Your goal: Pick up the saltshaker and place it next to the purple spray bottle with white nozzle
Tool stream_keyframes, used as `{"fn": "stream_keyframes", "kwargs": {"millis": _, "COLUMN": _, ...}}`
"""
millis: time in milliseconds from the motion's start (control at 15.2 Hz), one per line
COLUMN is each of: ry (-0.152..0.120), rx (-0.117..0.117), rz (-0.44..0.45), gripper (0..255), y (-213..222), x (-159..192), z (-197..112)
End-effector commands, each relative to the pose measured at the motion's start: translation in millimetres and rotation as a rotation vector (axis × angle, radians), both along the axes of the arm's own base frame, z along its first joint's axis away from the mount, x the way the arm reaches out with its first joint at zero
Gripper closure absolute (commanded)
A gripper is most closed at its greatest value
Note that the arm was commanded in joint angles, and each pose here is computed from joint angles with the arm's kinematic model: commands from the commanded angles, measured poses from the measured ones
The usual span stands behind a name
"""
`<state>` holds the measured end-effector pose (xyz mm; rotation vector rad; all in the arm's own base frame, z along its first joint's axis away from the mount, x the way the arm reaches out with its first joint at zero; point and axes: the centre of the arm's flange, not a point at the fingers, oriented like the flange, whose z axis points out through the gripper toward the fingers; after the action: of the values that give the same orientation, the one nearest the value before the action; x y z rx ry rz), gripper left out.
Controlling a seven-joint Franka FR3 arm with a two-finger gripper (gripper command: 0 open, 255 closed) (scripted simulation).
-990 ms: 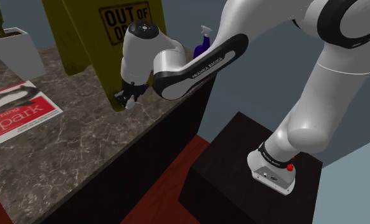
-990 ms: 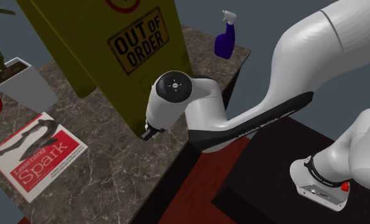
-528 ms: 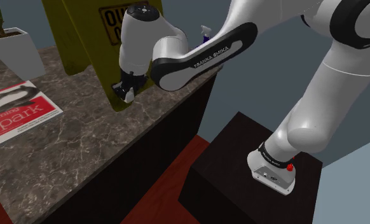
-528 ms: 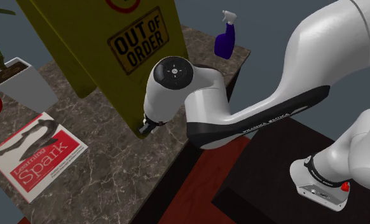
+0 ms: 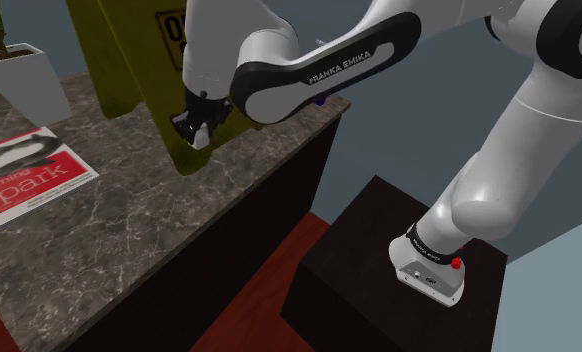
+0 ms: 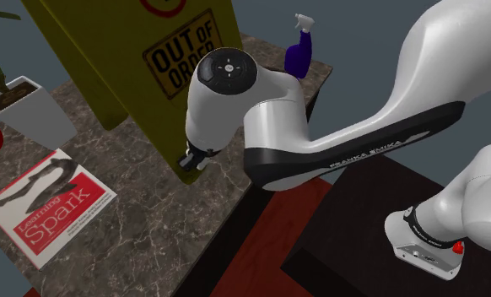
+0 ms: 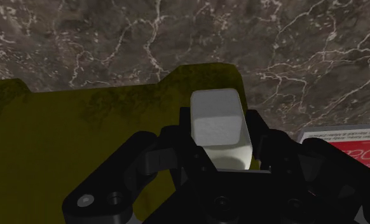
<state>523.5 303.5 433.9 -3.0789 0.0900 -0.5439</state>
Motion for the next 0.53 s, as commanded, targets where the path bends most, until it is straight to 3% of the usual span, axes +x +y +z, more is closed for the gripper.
{"fn": "stream_keyframes", "kwargs": {"millis": 0, "ry": 0.0, "rx": 0.0, "rz": 0.0, "gripper": 255, "y": -0.4, "x": -0.5, "z": 11.1}}
{"fn": "stream_keyframes", "kwargs": {"millis": 462, "ry": 0.0, "rx": 0.0, "rz": 0.0, "gripper": 255, "y": -0.4, "x": -0.5, "z": 48.0}}
